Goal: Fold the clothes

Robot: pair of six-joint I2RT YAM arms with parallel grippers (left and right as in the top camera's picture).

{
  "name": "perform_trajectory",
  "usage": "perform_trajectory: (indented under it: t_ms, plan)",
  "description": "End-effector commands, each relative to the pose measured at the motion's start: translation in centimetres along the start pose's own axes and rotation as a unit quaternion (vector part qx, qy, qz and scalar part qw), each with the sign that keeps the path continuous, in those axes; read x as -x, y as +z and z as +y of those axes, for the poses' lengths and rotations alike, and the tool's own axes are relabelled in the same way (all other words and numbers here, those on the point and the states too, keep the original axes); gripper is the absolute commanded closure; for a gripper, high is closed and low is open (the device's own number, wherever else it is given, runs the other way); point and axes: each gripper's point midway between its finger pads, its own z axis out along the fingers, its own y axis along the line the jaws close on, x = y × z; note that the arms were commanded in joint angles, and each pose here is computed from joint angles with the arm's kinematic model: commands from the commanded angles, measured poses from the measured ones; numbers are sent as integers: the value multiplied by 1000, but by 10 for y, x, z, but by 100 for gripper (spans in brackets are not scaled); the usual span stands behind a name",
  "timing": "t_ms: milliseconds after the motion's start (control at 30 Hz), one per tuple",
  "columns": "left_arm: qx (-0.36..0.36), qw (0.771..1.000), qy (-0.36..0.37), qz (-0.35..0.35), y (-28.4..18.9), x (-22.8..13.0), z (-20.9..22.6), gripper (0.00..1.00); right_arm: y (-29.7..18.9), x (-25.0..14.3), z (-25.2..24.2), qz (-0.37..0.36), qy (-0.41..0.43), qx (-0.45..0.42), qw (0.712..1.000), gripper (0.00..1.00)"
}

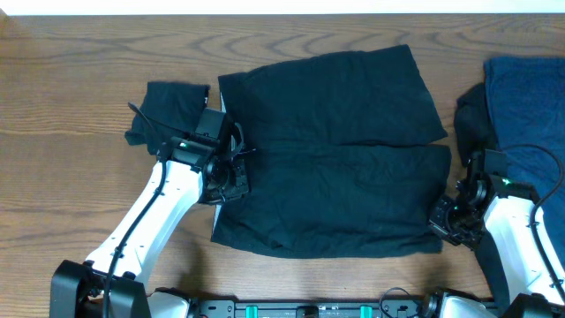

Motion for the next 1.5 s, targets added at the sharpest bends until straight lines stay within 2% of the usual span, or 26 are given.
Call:
perform_trajectory:
  t_ms: [0,67,100,133,167,333,467,800,933,1133,1200,1267,1400,1467]
  plan:
    - [-1,1000,-1,7,-1,-3,0,86,-2,7,-6,-20,8,-27,999,79]
    - [0,1000,7,9,-1,-3,0,86,0,6,-9,-21,18,-32,999,24]
    - [0,1000,11,8,-1,-3,1,87,1,5,-9,-19,24,-33,999,7]
    - [0,1000,14,8,-1,-3,0,86,1,4,-9,-16,24,-30,999,1]
    - [1,1000,14,8,-1,-3,1,86,2,1,-6,-10,24,-22,999,1]
    - [2,1000,16,7,-1,-3,1,86,0,-26,16,59,29,46,997,1]
    - [1,1000,16,7,-1,-3,1,86,1,-38,15,84,37,48,995,1]
    - [2,1000,16,7,-1,-3,1,86,26,-54,6,100,73,37,992,1]
    - [1,1000,16,7,-1,-3,1,86,32,-49,7,86,83,43,992,1]
    - [2,1000,16,9,-1,-4,1,86,47,-45,7,65,97,50,992,7]
    - [2,1000,20,9,-1,-4,1,86,48,-42,6,59,96,47,993,11]
    - [2,1000,25,9,-1,-4,2,86,48,-40,5,55,95,45,993,21]
    - [6,1000,25,8,-1,-3,3,85,48,-40,5,54,87,46,994,47]
    - [10,1000,24,11,-1,-5,5,85,48,-40,5,54,83,46,994,63]
